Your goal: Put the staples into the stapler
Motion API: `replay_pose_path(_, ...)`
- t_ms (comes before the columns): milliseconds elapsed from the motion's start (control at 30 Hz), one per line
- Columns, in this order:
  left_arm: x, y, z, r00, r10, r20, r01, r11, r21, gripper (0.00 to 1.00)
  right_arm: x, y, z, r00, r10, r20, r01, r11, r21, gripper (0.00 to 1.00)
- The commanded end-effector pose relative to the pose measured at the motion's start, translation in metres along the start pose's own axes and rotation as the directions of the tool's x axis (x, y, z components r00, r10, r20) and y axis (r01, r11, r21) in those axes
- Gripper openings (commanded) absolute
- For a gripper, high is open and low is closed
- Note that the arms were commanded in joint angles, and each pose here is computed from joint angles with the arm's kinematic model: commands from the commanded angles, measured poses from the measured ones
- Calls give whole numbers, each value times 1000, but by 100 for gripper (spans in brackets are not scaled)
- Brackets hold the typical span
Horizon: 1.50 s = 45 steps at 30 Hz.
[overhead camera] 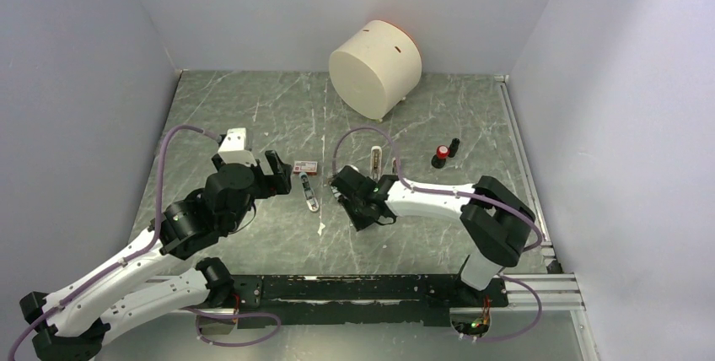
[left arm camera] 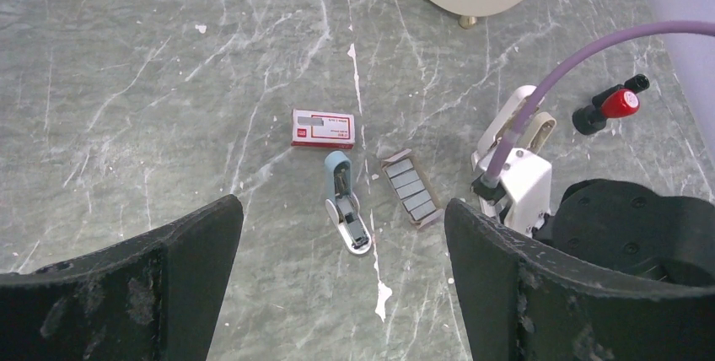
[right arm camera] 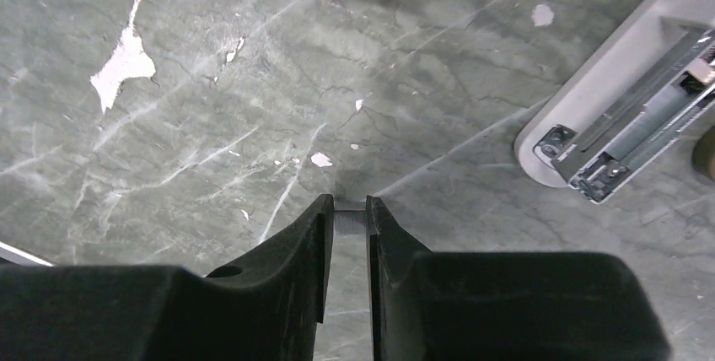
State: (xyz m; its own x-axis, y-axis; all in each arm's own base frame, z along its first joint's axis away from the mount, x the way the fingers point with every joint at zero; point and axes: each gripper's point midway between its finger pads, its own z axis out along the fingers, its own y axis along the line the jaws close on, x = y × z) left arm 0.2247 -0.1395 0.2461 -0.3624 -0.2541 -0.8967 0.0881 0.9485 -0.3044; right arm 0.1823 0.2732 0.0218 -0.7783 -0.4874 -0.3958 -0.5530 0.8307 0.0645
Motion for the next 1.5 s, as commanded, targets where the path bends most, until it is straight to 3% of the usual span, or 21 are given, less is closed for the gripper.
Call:
replay_pose_path(0,-7,-1,-1,1000,-26,17,26,1000,5,94,9,-2,4,998,-50,-36,51,999,17,25)
replay_pose_path(267,-8,-3,0,1000,-21,16,21,1000,8,94,1,1,4,998,-44,-38,45,999,28,36)
replay_pose_path(433,-9,-5,0,1000,-17,21,16,1000,15,94,-16,0,-5,996,82,30,-84,994,75,43)
replay_pose_path(633,-9,-7,2,1000,-9,19,8,1000,17,94,-15,-10,-5,974,217,68,-225,963,149,39)
replay_pose_path(1133,-6,-7,4,1000,0,11,0,1000,12,94,14,-10,4,980,187,-63,-168,958,233,42)
replay_pose_path(1467,-5,-5,4,1000,-5,10,5,1000,4,94,32,-18,-5,971,227,-80,-200,945,259,42)
